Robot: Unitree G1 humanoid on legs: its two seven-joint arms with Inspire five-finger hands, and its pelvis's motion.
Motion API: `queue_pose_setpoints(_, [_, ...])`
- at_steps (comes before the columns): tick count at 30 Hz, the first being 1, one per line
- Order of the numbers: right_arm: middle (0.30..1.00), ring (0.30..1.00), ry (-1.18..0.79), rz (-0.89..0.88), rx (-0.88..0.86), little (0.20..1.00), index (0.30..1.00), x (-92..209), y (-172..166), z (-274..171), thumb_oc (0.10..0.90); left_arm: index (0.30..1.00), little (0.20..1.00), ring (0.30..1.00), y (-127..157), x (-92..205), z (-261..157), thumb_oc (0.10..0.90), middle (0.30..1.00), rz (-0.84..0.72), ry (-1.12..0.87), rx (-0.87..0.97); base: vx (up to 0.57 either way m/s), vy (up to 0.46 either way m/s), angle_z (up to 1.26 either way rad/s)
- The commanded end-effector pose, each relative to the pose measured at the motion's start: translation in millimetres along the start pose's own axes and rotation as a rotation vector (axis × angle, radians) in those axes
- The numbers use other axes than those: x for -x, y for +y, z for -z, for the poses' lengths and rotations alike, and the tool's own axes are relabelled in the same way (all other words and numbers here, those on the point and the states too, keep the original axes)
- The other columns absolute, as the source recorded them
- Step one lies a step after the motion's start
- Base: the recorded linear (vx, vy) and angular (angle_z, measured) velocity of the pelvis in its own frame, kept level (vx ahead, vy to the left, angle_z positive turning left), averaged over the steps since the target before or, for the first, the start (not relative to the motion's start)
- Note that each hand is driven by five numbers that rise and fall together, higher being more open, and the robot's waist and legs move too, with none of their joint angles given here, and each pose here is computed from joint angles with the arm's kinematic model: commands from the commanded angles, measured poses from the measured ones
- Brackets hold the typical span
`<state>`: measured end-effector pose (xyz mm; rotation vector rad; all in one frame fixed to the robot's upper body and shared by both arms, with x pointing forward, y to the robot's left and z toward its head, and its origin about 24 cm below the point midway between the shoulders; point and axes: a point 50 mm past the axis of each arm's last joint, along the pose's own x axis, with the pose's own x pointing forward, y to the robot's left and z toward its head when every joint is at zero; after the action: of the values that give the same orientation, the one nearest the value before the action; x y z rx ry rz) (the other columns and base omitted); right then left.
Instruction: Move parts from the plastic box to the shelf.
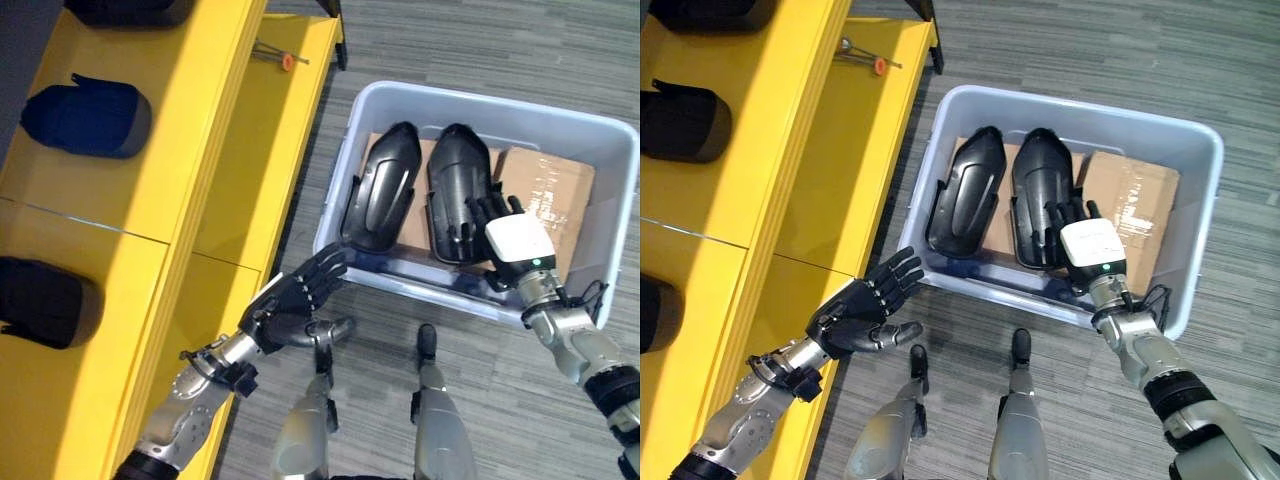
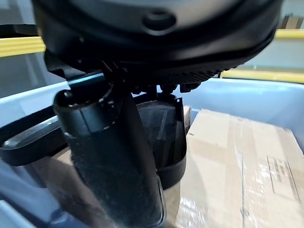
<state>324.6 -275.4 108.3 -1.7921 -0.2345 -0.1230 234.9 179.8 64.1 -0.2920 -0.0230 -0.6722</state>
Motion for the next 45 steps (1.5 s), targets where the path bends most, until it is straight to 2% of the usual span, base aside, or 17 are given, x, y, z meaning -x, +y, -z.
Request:
queue_pose_setpoints(1, [1.0, 1.0, 0.03, 0.214, 0.084, 1.0, 1.0, -22, -50, 24, 0.9, 1.0, 1.0, 1.0, -12, -8, -31, 0.9, 1.0, 0.11, -0.174, -0.024, 0.0, 0.033, 0.04])
queue_pose_setpoints(13, [1.0, 1.0, 0.107, 0.091, 0.006, 1.0, 1.0, -24, -21, 25, 0.9, 1.0, 1.0, 1.0, -15, -10, -28, 0.9, 1.0, 0.122, -0.184, -0.001, 0.0, 0.001, 0.01])
queue_pose_setpoints(20, [1.0, 1.0, 0.085, -0.018, -0.009, 1.0, 1.0, -21, 3, 4, 0.9, 1.0, 1.0, 1.0, -20, -15, -27, 0.9, 1.0, 0.157, -0.175, -0.007, 0.0, 0.0, 0.0])
queue_pose_setpoints(30, [1.0, 1.0, -0.038, 0.184, 0.083, 1.0, 1.0, -24, -7, -30, 0.9, 1.0, 1.0, 1.0, -25, -21, -25, 0.9, 1.0, 0.173, -0.182, 0.015, 0.0, 0.0, 0.0])
queue_pose_setpoints(40, [1.0, 1.0, 0.111, 0.215, 0.097, 1.0, 1.0, -17, -3, -13, 0.9, 1.0, 1.0, 1.0, -24, -20, -23, 0.9, 1.0, 0.172, -0.19, 0.034, 0.0, 0.0, 0.0])
queue_pose_setpoints(45, [1.0, 1.0, 0.256, 0.231, 0.032, 1.0, 1.0, -12, -3, 7, 0.9, 1.0, 1.0, 1.0, -26, -18, -22, 0.9, 1.0, 0.178, -0.182, 0.035, 0.0, 0.0, 0.0])
